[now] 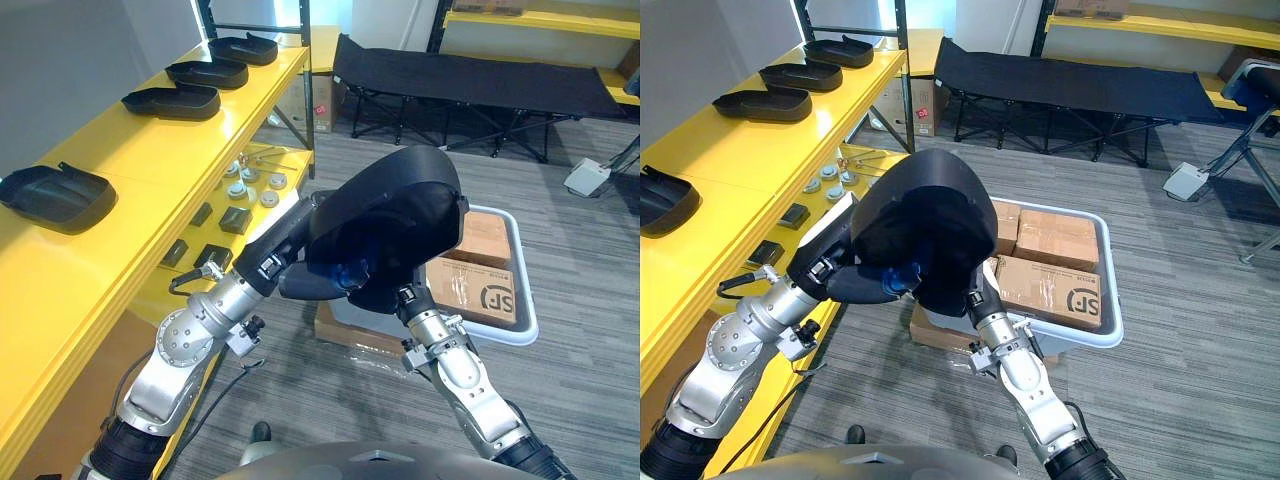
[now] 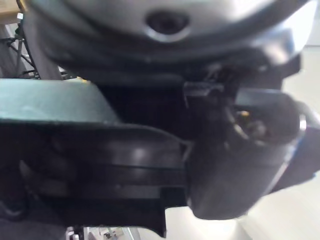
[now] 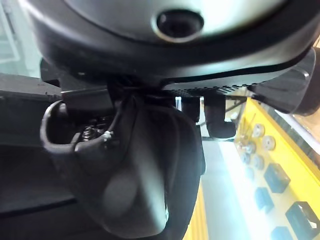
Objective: Walk over and take three plastic housings, then place them on the shelf
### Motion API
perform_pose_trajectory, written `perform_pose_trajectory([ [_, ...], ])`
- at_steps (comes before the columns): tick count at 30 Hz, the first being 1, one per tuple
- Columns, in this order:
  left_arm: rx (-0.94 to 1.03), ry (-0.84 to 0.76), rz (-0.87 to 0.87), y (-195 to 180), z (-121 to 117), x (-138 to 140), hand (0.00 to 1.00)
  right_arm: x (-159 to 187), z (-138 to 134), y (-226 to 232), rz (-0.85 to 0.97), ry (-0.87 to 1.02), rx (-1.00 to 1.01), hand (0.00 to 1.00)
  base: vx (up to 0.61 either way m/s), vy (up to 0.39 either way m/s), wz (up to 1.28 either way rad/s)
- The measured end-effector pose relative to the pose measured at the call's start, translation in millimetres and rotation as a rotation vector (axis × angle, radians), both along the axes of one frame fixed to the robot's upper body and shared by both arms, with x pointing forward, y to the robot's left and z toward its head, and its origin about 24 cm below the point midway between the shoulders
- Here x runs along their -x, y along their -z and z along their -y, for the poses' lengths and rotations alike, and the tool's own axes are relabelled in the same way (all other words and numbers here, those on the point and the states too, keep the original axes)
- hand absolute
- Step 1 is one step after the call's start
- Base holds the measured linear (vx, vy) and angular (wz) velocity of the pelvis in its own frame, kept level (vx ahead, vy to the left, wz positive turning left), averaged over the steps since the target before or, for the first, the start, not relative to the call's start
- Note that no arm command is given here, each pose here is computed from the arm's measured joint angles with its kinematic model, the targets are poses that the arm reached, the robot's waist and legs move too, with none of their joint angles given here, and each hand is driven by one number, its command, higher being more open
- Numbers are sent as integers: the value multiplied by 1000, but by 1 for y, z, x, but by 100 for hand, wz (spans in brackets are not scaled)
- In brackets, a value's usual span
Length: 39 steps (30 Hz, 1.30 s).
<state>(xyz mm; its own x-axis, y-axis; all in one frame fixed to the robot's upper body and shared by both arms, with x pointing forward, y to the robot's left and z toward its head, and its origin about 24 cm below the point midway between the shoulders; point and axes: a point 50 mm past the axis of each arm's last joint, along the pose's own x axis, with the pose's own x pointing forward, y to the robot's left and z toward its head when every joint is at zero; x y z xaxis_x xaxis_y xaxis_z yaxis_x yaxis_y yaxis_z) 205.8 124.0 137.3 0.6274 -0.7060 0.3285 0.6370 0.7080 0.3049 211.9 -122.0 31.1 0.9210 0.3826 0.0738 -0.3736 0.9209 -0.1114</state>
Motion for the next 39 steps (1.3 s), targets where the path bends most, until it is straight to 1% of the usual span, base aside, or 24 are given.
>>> perform_pose_trajectory([
  [3, 17, -38, -47, 5, 1, -1, 100, 0, 0, 3, -21, 13, 9, 0, 0, 0, 0],
  [9, 172, -211, -134, 18, 1, 3, 100, -1, -5, 4, -37, 37, -5, 0, 0, 0, 0],
  [11, 202, -235, -140, 19, 0, 3, 100, -1, -8, 4, -45, 41, -19, 0, 0, 0, 0],
  [16, 313, -260, -163, 19, -7, -2, 100, -3, -17, 2, -30, 78, -39, 0, 0, 0, 0],
  [22, 420, -237, -216, 21, -11, -5, 100, -7, -18, -2, -15, 130, -64, 0, 0, 0, 0],
  [24, 492, -230, -231, 20, -14, -6, 100, -9, -15, -2, -14, 177, -86, 0, 0, 0, 0],
  [25, 500, -236, -224, 19, -15, -6, 100, -10, -14, -2, -16, 194, -92, 0, 0, 0, 0],
  [28, 589, -341, -141, 10, -29, -7, 100, -14, -2, 3, -35, 288, -101, 0, 0, 0, 0],
  [30, 665, -474, -51, 2, -46, -6, 100, -16, 8, 10, -60, 359, -98, 0, 0, 0, 0],
  [31, 680, -565, 11, -2, -56, -5, 100, -15, 14, 14, -77, 397, -92, 0, 0, 0, 0],
  [32, 683, -605, 40, -4, -62, -4, 100, -15, 18, 15, -85, 415, -89, 0, 0, 0, 0],
  [34, 710, -723, 116, -9, -80, 1, 100, -11, 28, 21, -113, 474, -78, 0, 0, 0, 0],
  [37, 722, -777, 149, -12, -91, 4, 100, -9, 35, 26, -136, 507, -69, 0, 0, 0, 0],
  [39, 720, -773, 149, -12, -91, 4, 100, -7, 36, 29, -145, 513, -67, 0, 0, 0, 0],
])
